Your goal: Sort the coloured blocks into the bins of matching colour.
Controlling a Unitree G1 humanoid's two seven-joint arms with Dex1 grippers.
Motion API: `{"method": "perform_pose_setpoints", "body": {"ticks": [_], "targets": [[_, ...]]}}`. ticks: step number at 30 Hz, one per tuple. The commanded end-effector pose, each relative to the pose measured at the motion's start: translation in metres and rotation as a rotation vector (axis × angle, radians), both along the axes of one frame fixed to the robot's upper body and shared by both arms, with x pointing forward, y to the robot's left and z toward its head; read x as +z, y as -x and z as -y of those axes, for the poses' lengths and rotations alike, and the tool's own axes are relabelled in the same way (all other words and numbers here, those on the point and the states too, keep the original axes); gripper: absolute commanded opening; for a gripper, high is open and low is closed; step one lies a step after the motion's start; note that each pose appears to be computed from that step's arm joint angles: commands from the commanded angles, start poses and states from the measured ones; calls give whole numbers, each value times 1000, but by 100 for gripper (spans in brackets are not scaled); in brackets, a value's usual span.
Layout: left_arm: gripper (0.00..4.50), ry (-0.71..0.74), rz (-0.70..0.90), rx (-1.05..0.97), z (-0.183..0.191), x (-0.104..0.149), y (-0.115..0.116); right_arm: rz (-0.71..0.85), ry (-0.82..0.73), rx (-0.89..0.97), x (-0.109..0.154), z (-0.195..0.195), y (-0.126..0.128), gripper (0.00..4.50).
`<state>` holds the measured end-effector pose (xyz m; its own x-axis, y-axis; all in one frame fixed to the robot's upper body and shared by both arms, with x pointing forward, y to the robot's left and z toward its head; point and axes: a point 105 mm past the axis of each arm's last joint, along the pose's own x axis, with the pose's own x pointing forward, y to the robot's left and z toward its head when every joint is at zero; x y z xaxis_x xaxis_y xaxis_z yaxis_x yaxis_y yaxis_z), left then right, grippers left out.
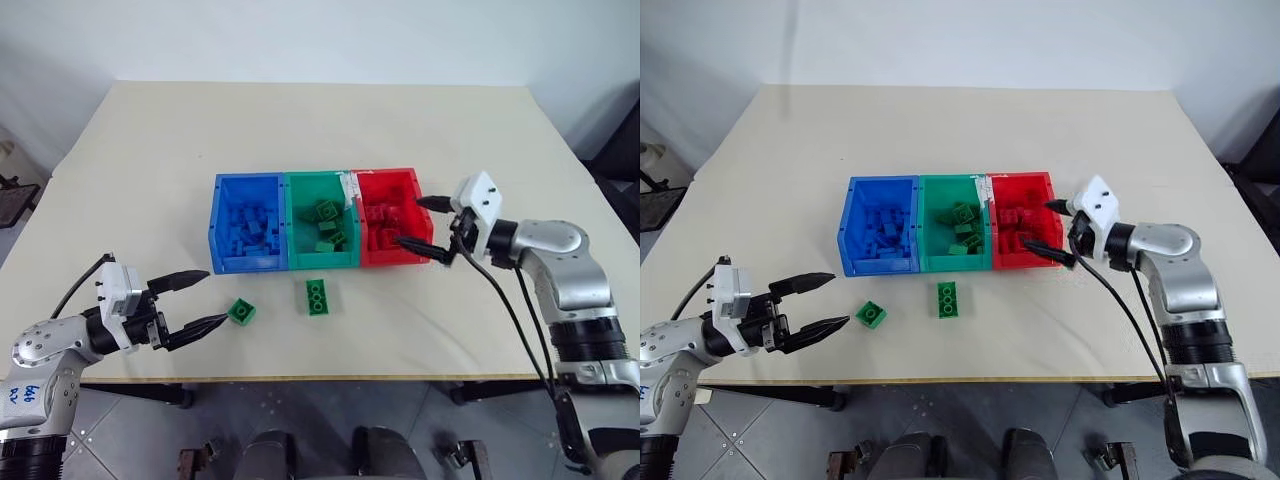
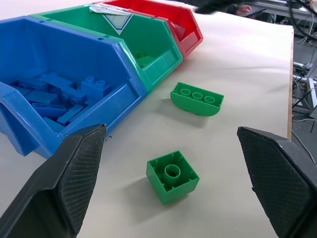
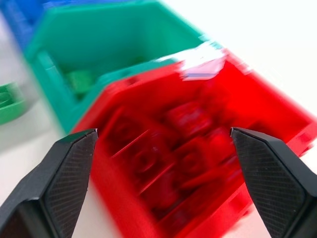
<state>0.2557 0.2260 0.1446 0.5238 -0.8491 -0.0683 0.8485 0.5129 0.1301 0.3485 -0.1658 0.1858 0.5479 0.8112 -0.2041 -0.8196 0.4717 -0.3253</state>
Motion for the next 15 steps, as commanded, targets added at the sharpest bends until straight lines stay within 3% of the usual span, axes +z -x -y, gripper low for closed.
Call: {"method": "perform_pose_setpoints", "body": {"ticks": [1,8,15], "targets": [[450,-4,28,-23,2,5,0,-1,0,76,6,7,26,446],[450,-8,25,-32,0,5,0,-110,91,116,-22,41,71,446],[450,-21,14,-39,-6,5,-2,-189,175,39,-32,86,93,446]]}}
